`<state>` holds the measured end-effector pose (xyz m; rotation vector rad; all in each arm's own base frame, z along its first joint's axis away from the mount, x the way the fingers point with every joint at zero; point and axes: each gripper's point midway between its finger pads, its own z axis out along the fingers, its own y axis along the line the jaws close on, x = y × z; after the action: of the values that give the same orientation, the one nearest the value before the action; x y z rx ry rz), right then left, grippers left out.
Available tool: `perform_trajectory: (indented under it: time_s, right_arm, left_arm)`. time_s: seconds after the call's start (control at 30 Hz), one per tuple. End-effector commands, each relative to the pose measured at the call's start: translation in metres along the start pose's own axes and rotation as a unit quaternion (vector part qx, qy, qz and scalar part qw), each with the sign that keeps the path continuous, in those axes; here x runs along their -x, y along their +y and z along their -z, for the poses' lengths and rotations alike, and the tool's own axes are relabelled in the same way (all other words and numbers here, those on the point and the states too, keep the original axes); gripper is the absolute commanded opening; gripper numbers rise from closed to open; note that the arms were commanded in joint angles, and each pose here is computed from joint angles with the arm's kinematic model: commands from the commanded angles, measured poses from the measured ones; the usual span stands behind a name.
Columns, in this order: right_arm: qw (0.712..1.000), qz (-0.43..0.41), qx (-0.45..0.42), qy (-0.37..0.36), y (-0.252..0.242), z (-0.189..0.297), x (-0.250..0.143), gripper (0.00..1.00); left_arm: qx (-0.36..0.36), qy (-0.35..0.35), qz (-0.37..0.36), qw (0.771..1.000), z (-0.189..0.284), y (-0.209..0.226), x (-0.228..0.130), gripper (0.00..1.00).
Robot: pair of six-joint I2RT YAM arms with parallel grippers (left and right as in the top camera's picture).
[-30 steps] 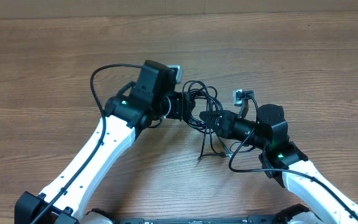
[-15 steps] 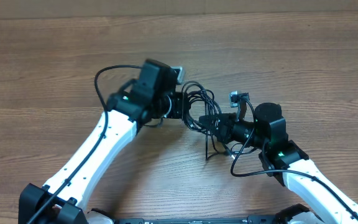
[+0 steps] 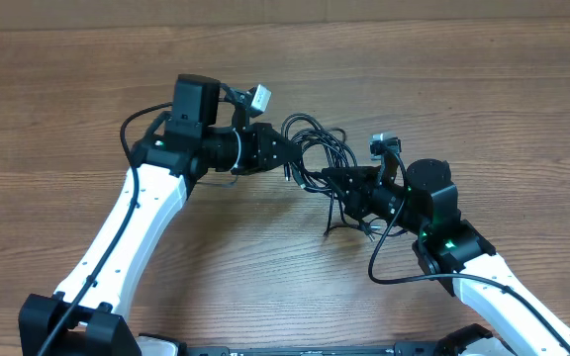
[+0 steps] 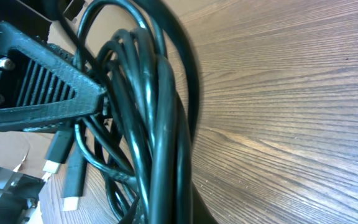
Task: Untangle cables
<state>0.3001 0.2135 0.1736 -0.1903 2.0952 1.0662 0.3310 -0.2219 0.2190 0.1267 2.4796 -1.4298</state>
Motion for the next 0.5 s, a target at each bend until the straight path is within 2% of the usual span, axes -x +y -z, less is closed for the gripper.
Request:
perform_trajectory:
  time_s: [0.0,0.17,0.23,0.27,0.37,0.47]
  right_arm:
    - [0.997,-0.013,-0.078,0.023,-0.042,0.0,-0.027,0.04]
    - [0.995,-0.013,-0.097,0.016,-0.049,0.001,-0.025,0.04]
    - [0.995,-0.013,-0.097,0.016,-0.049,0.001,-0.025,0.04]
    - [0.995,-0.013,-0.097,0.016,-0.049,0.001,-0.025,0.04]
    - [0.995,-0.014,-0.097,0.016,-0.049,0.001,-0.025,0.04]
    - [0.995,-0.014,-0.097,0.016,-0.049,0.001,-0.025,0.04]
  left_arm:
    - [-0.035,-0.042,-0.081,0.995,0.037,-0.021,0.027,0.07]
    - [-0.061,-0.025,-0.132,0.989,0.04,-0.027,0.017,0.04]
    - [-0.041,-0.026,-0.161,0.986,0.039,-0.019,0.016,0.09]
    - [-0.02,-0.026,-0.177,0.984,0.038,-0.012,0.016,0.13]
    - [0.102,-0.022,-0.194,0.976,0.042,0.032,0.016,0.14]
    - [0.229,-0.019,-0.178,0.957,0.056,0.075,0.017,0.04]
